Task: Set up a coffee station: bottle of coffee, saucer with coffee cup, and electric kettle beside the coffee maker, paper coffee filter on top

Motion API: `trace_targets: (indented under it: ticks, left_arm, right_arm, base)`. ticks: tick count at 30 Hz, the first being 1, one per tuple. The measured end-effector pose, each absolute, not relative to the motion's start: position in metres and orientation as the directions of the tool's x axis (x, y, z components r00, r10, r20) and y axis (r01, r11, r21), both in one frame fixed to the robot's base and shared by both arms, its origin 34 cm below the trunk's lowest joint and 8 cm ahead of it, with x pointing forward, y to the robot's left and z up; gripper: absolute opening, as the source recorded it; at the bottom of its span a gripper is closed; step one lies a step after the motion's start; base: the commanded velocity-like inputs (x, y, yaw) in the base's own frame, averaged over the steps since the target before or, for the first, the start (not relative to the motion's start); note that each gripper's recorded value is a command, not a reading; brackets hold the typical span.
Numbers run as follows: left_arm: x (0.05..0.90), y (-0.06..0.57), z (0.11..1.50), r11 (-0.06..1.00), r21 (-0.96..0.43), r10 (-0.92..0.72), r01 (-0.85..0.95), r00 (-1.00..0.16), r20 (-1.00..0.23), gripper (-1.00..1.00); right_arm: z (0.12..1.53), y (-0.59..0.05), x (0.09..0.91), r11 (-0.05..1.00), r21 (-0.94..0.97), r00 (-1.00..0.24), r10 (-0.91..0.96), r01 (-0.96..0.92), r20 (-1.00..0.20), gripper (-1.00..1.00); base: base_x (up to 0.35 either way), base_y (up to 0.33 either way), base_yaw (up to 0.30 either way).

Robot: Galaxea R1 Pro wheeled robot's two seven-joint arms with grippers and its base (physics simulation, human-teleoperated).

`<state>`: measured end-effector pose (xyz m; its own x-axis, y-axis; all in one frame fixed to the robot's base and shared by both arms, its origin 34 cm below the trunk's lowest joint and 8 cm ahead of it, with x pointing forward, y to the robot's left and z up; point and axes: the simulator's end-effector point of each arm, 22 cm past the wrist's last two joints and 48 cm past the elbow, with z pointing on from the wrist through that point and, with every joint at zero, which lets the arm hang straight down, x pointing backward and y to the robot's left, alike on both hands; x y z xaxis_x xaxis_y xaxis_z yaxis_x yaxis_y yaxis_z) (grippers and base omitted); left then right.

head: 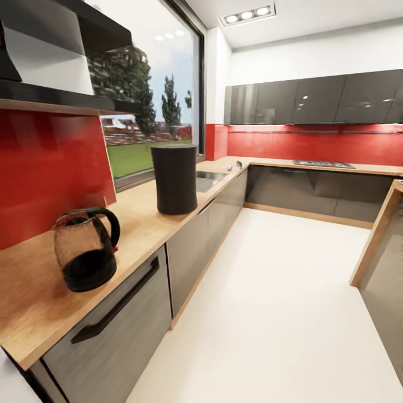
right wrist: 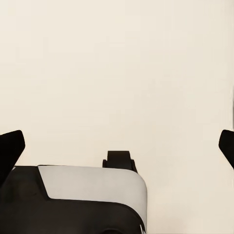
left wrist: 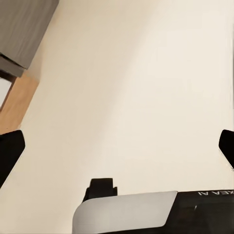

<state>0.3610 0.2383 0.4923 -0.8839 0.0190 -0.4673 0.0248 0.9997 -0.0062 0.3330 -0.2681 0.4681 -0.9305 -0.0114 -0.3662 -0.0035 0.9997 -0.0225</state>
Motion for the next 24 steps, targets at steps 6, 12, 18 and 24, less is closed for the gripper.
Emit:
trace_targets:
  ticks: [6, 12, 18, 24]
  left_arm:
    - [0.363, 0.242, 0.493, 1.000, -0.003, 0.016, 0.019, -0.879, -0.477, 1.00]
    - [0.370, 0.243, 0.497, 1.000, -0.002, 0.012, 0.015, -0.860, -0.510, 1.00]
    - [0.371, 0.243, 0.498, 1.000, -0.002, 0.011, 0.014, -0.857, -0.514, 1.00]
    - [0.371, 0.243, 0.498, 1.000, -0.002, 0.011, 0.014, -0.857, -0.515, 1.00]
  right_arm:
    - [0.468, -0.268, 0.333, 1.000, -0.022, -0.930, -0.011, -0.003, -0.366, 1.00]
    - [0.468, -0.268, 0.333, 1.000, -0.023, -0.930, -0.011, -0.003, -0.366, 1.00]
    - [0.468, -0.268, 0.333, 1.000, -0.024, -0.931, -0.011, -0.003, -0.366, 1.00]
    - [0.468, -0.268, 0.332, 1.000, -0.024, -0.931, -0.011, -0.003, -0.365, 1.00]
  base:
    - [0.317, 0.000, -0.256]
    - [0.315, -0.063, -0.257]
    - [0.287, -0.167, -0.257]
    - [0.268, -0.197, -0.256]
